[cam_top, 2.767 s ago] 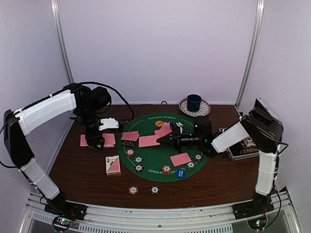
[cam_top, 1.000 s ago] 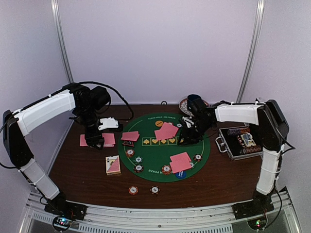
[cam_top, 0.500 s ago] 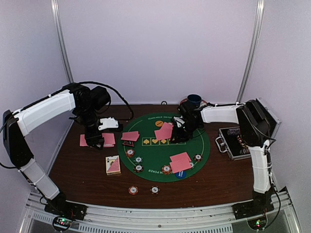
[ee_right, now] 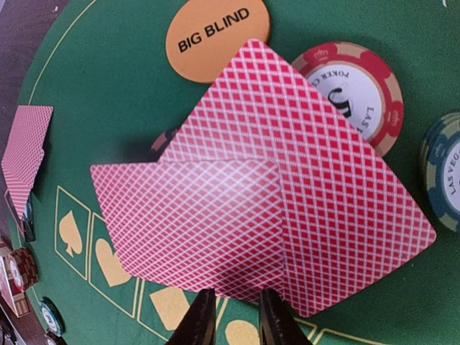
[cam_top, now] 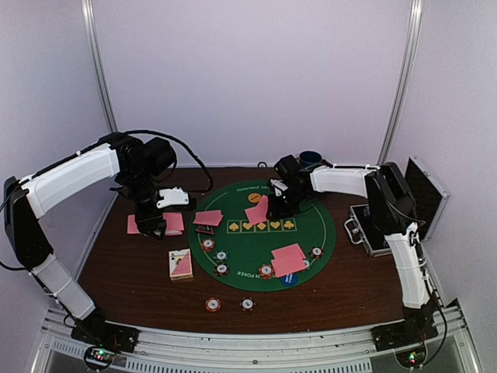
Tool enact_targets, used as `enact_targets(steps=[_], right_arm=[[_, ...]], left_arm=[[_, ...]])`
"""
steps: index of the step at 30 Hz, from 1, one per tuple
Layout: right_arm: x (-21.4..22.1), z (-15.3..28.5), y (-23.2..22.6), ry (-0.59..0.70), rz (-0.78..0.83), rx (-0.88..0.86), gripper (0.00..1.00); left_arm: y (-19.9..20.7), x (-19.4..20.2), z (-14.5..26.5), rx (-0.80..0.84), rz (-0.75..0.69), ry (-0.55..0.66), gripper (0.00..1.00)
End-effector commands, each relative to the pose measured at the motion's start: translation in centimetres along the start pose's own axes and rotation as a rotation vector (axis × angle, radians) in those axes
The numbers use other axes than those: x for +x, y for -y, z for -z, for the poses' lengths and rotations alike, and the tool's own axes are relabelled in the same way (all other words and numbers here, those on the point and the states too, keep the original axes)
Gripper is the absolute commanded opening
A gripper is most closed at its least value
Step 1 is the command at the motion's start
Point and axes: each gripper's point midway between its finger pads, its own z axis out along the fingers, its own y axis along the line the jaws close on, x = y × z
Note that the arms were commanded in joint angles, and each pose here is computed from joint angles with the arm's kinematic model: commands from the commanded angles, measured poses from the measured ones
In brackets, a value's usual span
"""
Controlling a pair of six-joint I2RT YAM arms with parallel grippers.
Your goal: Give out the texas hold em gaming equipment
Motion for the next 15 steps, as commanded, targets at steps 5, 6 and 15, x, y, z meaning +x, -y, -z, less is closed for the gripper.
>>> enact_targets(steps=[5, 6, 15], right_arm=[[-0.9, -1.6, 0.5, 0.012, -0.034, 0.043, 0.25], [-1.2, -1.5, 0.4, 0.016, -0.035, 0.041, 0.25], [-2.2, -2.7, 0.3, 0.014, -0.049, 0.039, 0.25]], left_arm=[[0.0, 0.0, 0.8, -0.021, -0.015, 0.025, 0.0], [0.0, 0.0, 0.9, -0.021, -0.015, 0.026, 0.0], [0.1, 0.0, 0.9, -0.023, -0.016, 0.026, 0.0]])
